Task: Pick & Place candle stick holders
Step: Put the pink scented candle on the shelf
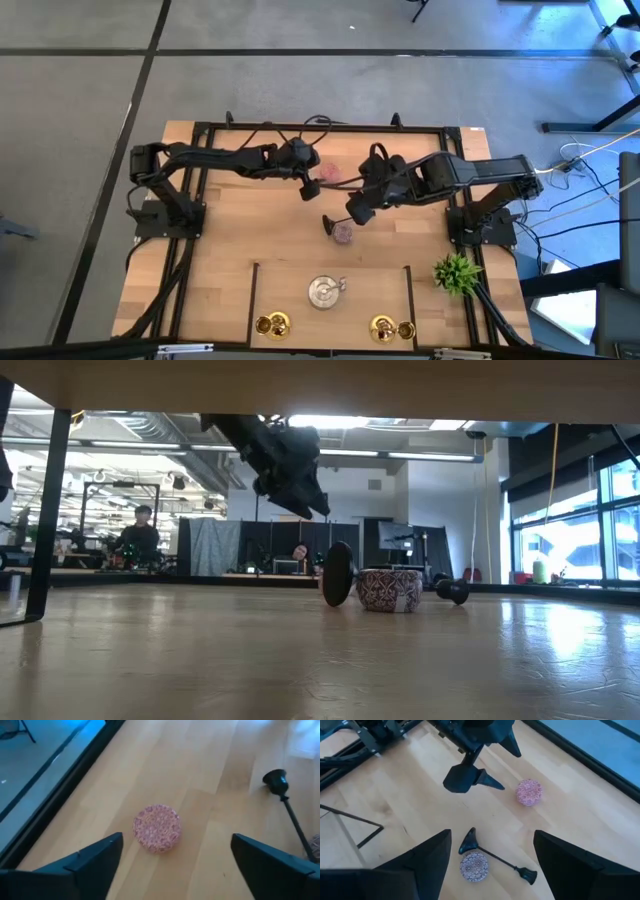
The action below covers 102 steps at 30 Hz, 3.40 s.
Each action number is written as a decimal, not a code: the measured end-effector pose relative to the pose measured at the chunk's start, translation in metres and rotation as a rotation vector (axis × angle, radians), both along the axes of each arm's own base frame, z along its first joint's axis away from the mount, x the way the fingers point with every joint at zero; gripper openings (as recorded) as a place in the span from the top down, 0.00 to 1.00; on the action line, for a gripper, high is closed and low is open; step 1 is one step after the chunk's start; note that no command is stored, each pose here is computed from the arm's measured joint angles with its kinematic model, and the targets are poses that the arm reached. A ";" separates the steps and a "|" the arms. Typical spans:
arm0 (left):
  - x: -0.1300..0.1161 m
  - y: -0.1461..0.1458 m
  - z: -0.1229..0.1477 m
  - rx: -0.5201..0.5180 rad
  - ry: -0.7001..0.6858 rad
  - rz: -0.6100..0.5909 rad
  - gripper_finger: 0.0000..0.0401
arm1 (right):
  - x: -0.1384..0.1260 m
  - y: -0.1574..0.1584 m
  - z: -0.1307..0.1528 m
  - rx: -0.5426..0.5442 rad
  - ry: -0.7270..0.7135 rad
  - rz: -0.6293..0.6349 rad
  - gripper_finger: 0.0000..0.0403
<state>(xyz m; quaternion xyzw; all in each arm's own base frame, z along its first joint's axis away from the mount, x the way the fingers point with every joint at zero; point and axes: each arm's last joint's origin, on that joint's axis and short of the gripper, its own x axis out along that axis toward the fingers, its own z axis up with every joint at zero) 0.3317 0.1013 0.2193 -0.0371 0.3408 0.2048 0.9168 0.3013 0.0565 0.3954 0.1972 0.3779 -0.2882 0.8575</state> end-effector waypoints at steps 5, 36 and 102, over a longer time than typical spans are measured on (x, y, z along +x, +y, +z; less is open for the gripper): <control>0.009 0.007 -0.006 -0.002 -0.032 0.004 0.02 | -0.004 0.003 -0.001 -0.029 0.016 -0.016 0.29; 0.043 0.049 -0.051 -0.143 0.069 0.221 0.00 | -0.013 0.002 -0.004 -0.065 0.099 -0.035 0.29; 0.076 0.011 -0.078 -0.249 -0.047 0.052 0.00 | -0.013 0.012 -0.003 -0.032 0.072 -0.018 0.29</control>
